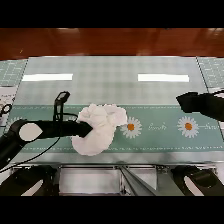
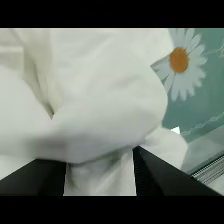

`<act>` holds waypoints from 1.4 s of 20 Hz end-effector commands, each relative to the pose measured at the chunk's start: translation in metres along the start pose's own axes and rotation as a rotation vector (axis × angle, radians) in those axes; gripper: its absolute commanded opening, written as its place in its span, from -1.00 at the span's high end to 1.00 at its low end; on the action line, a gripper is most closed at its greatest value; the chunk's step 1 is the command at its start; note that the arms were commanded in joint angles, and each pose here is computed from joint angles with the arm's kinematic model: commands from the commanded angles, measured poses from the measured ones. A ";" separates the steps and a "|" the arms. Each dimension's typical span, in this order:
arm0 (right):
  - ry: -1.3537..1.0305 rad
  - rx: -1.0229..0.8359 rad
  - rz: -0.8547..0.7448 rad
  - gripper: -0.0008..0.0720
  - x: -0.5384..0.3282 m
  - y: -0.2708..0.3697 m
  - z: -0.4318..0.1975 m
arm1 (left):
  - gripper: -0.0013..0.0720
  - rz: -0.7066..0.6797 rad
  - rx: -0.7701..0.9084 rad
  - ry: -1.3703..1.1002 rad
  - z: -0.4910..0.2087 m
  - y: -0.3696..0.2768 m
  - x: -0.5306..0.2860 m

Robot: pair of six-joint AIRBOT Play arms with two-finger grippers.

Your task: Fold the shirts.

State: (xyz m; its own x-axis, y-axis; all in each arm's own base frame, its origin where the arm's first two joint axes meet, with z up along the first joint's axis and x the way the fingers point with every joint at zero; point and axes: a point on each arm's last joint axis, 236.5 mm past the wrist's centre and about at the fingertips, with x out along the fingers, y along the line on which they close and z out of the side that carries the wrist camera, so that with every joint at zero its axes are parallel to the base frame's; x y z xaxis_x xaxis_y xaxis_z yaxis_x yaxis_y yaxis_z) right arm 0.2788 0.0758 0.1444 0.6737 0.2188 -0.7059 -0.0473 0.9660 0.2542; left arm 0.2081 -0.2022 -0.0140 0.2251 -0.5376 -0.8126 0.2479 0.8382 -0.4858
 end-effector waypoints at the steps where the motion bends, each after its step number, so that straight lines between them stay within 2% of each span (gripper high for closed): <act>1: -0.013 0.022 -0.031 -0.14 -0.004 -0.009 0.013 | -0.41 0.222 0.118 0.145 -0.002 0.050 -0.040; 2: -0.053 0.023 -0.103 -0.14 -0.018 -0.029 0.028 | -0.41 0.310 0.117 0.058 0.031 0.065 -0.077; 4: -0.110 0.035 -0.355 -0.14 -0.059 -0.095 0.050 | -0.41 0.487 0.062 -0.200 0.093 0.098 -0.164; 6: -0.078 0.148 -0.616 -0.14 -0.095 -0.165 0.033 | -0.41 0.611 -0.154 -0.462 0.122 0.145 -0.241; 7: -0.038 0.232 -0.656 -0.14 -0.096 -0.183 0.014 | -0.41 0.584 -0.308 -0.515 0.118 0.164 -0.248; 8: 0.003 0.299 -0.618 -0.13 -0.081 -0.186 -0.006 | -0.41 0.466 -0.452 -0.509 0.111 0.173 -0.229; 9: 0.057 0.340 -0.509 -0.13 -0.050 -0.175 -0.028 | -0.41 0.293 -0.525 -0.460 0.105 0.168 -0.195; 11: 0.171 0.375 -0.233 -0.13 0.012 -0.129 -0.069 | -0.40 -0.009 -0.585 -0.333 0.088 0.140 -0.119; 14: 0.257 0.425 0.014 -0.13 0.049 -0.081 -0.108 | -0.41 -0.252 -0.593 -0.007 0.030 0.101 -0.040; 16: 0.285 0.420 0.052 -0.13 0.056 -0.074 -0.121 | -0.41 -0.305 -0.613 0.150 0.006 0.094 -0.013; 18: 0.296 0.386 0.044 -0.13 0.057 -0.077 -0.126 | -0.41 -0.372 -0.594 0.156 0.012 0.087 0.002; 22: 0.299 0.375 0.032 -0.13 0.057 -0.080 -0.128 | -0.41 -0.341 -0.614 0.156 0.013 0.096 0.017; 25: 0.311 0.423 0.144 -0.13 0.063 -0.056 -0.134 | -0.39 -0.313 -0.522 0.176 0.011 0.082 0.031; 26: 0.340 0.435 0.189 -0.13 0.064 -0.046 -0.144 | -0.02 -0.316 -0.466 0.175 0.014 0.077 0.031; 27: 0.386 0.448 0.220 -0.13 0.065 -0.037 -0.159 | 0.84 -0.325 -0.418 0.170 0.018 0.074 0.029; 28: 0.432 0.451 0.254 -0.13 0.068 -0.026 -0.175 | 0.89 -0.328 -0.383 0.157 0.025 0.073 0.026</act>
State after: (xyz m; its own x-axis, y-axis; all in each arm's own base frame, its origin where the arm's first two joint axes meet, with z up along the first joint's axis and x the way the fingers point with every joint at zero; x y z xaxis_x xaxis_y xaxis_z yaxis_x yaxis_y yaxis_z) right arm 0.2142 0.0584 -0.0150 0.3863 0.4458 -0.8075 0.2305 0.8010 0.5525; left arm 0.2487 -0.1490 -0.0680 0.0471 -0.7819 -0.6216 -0.1908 0.6038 -0.7739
